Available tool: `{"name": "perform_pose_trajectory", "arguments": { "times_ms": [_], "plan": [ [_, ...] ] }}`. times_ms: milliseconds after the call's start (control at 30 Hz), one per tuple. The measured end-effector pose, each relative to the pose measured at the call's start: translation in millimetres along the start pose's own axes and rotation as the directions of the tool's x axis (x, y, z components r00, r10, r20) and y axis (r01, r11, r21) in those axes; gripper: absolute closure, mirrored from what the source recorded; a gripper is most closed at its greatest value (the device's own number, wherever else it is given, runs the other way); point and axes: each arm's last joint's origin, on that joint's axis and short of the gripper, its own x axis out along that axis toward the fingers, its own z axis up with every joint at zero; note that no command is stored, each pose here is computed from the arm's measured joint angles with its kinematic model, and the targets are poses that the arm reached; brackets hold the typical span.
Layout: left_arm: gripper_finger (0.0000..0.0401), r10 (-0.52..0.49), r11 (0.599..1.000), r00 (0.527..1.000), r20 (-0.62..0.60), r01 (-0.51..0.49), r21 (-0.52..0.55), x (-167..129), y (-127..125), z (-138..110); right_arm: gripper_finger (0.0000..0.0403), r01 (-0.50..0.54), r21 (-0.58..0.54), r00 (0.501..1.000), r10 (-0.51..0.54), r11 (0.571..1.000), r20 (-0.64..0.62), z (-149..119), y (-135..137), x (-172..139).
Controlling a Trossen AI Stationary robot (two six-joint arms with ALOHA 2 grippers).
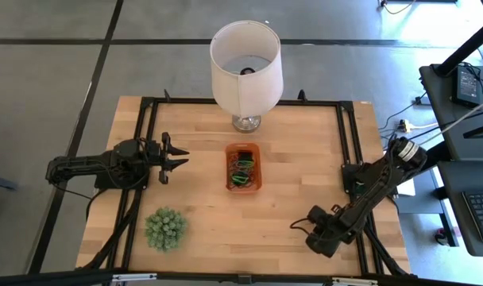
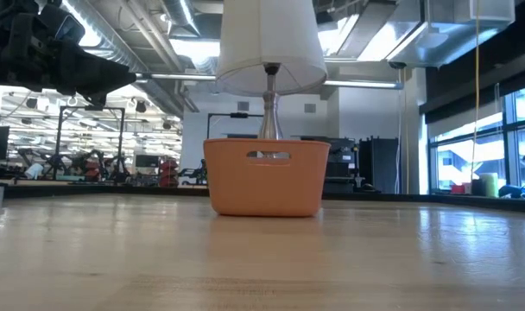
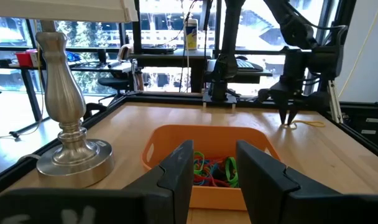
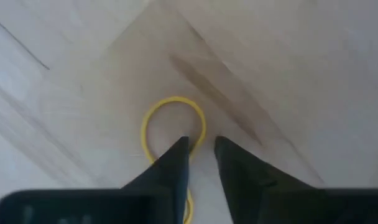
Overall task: Pick and place rubber bands into bin
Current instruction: Put the yellow rubber band into the orange bin
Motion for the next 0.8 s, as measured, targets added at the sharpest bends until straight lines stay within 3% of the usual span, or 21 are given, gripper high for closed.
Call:
{"name": "perform_pose_trajectory", "arguments": {
  "times_ms": [167,400,633,800],
  "plan": [
    [0.0287,0.0,1.0,1.0,0.0,0.0,0.0,0.0,0.0,0.0,0.0392,0.008,-0.001,1.0,-0.008,1.0,-0.004,0.6,0.7,-1.5],
    [0.0287,0.0,1.0,1.0,0.0,0.0,0.0,0.0,0.0,0.0,0.0399,0.062,-0.005,0.998,-0.062,0.998,0.015,2.5,5.0,-27.2],
    [0.0287,0.0,1.0,1.0,0.001,0.0,0.0,0.0,0.0,0.1,0.04,0.064,0.006,0.988,-0.064,0.998,0.143,12.7,7.5,-82.5],
    [0.0287,-0.001,1.0,1.0,0.005,0.001,0.0,0.0,0.0,0.5,0.0401,0.123,0.009,0.965,-0.121,0.992,0.231,30.3,3.9,-127.4]
  ]
}}
